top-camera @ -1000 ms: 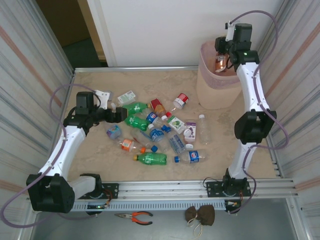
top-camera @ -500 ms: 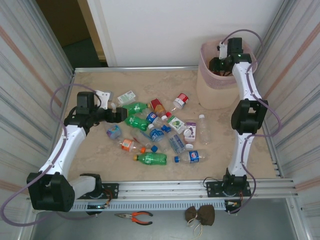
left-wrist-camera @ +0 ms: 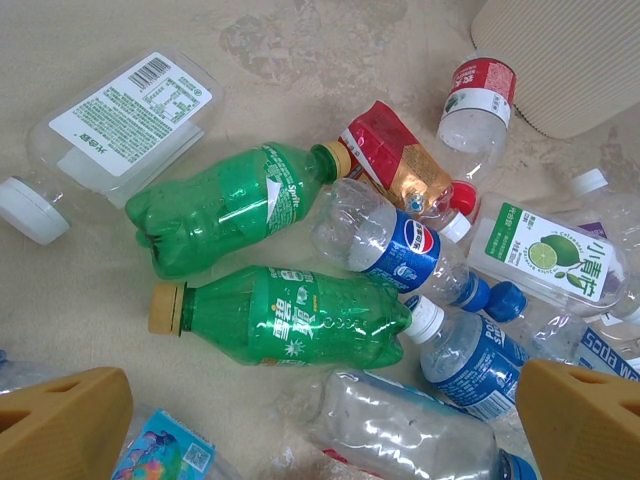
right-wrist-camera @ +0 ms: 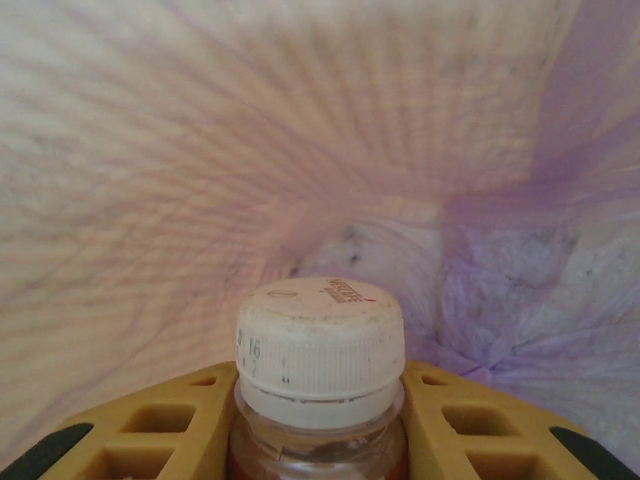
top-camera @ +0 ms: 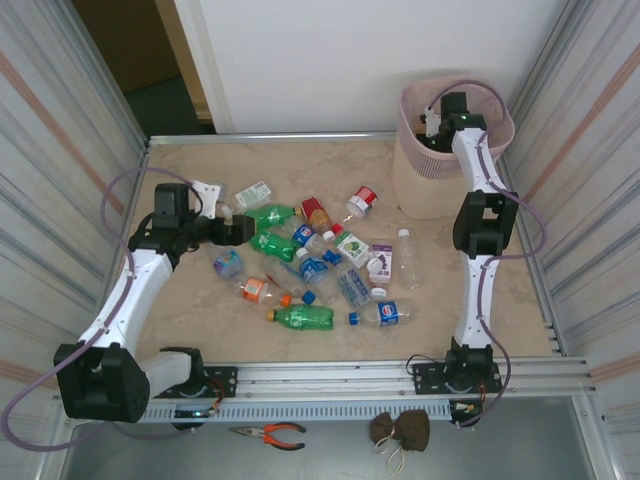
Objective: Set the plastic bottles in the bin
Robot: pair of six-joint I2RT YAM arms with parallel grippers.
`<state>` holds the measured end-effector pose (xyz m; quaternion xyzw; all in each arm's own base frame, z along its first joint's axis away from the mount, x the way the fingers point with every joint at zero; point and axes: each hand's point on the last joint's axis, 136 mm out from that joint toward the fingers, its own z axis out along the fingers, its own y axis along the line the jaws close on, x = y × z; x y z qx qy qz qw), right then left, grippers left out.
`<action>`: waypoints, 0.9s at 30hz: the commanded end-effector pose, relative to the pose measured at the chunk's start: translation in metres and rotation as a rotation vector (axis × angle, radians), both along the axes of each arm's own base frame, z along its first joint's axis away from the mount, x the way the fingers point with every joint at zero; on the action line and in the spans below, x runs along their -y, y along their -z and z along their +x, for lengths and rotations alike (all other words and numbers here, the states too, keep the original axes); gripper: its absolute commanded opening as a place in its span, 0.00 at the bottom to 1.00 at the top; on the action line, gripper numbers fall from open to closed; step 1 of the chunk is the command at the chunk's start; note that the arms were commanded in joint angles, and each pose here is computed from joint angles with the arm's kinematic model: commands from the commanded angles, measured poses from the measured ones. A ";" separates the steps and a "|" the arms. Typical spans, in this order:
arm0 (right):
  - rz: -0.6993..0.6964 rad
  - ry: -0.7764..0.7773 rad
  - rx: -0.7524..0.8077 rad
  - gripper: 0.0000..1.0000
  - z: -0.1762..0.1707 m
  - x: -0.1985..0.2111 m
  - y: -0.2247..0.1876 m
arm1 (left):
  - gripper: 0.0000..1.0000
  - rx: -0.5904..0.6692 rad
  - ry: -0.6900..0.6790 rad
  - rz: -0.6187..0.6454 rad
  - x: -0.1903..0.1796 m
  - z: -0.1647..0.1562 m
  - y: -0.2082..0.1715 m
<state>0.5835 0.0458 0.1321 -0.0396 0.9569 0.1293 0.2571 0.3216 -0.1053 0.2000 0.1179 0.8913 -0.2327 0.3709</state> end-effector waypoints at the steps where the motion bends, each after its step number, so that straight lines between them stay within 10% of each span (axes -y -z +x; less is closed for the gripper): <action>1: 0.031 -0.017 -0.061 0.41 -0.005 -0.010 0.020 | 0.99 0.005 0.027 -0.003 0.004 -0.001 -0.002; 9: 0.023 -0.011 -0.024 0.58 -0.004 -0.009 0.000 | 0.99 0.008 0.021 -0.011 0.004 0.000 -0.004; 27: 0.027 0.092 0.229 0.57 -0.029 0.018 -0.148 | 0.93 -0.120 -0.156 0.038 -0.020 -0.006 0.006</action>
